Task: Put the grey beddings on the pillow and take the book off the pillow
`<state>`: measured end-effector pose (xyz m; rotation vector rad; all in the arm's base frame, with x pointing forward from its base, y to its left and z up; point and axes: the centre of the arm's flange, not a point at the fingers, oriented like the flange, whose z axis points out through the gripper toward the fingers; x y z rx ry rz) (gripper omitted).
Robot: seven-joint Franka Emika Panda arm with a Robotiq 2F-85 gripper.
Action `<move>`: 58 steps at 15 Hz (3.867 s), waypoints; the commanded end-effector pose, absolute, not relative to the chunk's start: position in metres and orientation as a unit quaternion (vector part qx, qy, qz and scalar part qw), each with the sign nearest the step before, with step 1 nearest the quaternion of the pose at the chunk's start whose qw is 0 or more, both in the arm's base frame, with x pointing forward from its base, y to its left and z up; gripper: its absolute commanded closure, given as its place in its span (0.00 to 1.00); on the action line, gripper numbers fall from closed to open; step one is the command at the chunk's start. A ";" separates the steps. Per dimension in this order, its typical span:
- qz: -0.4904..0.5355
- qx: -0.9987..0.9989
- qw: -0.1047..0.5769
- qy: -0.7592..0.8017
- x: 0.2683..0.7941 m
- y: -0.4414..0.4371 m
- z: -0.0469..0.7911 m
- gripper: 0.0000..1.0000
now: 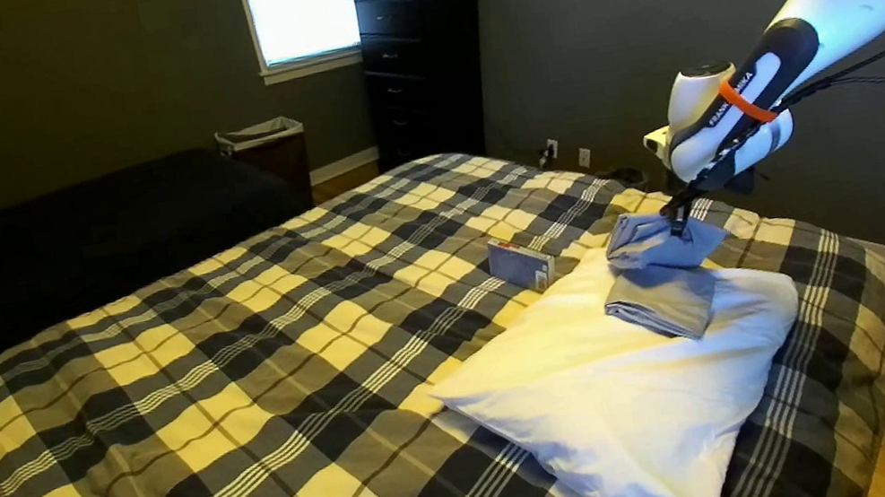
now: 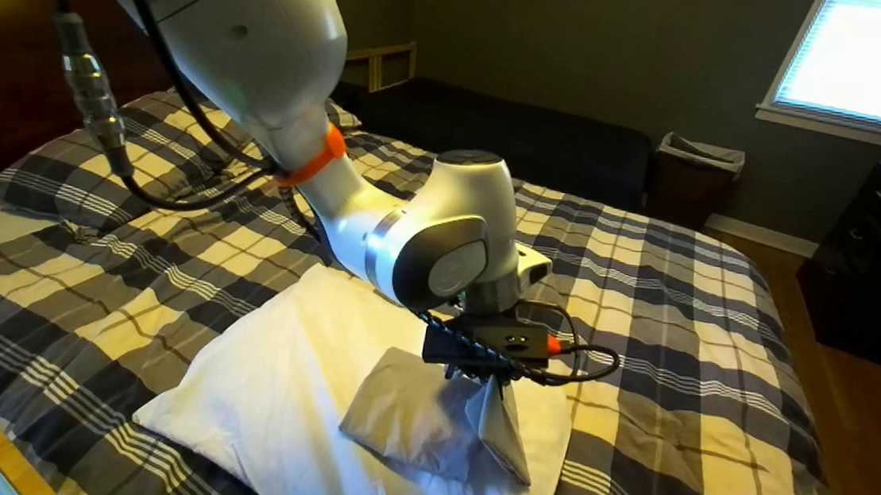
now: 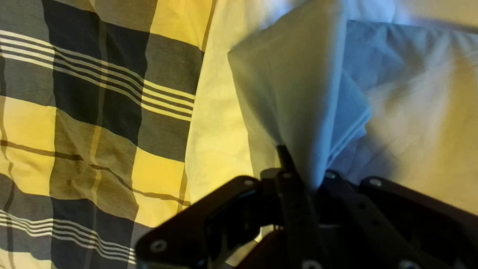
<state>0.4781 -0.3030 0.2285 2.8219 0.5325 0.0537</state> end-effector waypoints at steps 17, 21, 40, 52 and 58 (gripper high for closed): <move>-0.015 0.993 0.004 0.114 0.447 -0.245 0.232 0.98; -0.007 0.996 -0.004 0.086 0.439 -0.241 0.238 0.98; 0.044 0.997 0.068 -0.002 0.443 -0.277 0.285 0.98; -0.058 0.993 0.051 0.092 0.462 -0.217 0.229 0.98; -0.096 0.987 0.023 0.125 0.459 -0.197 0.209 0.45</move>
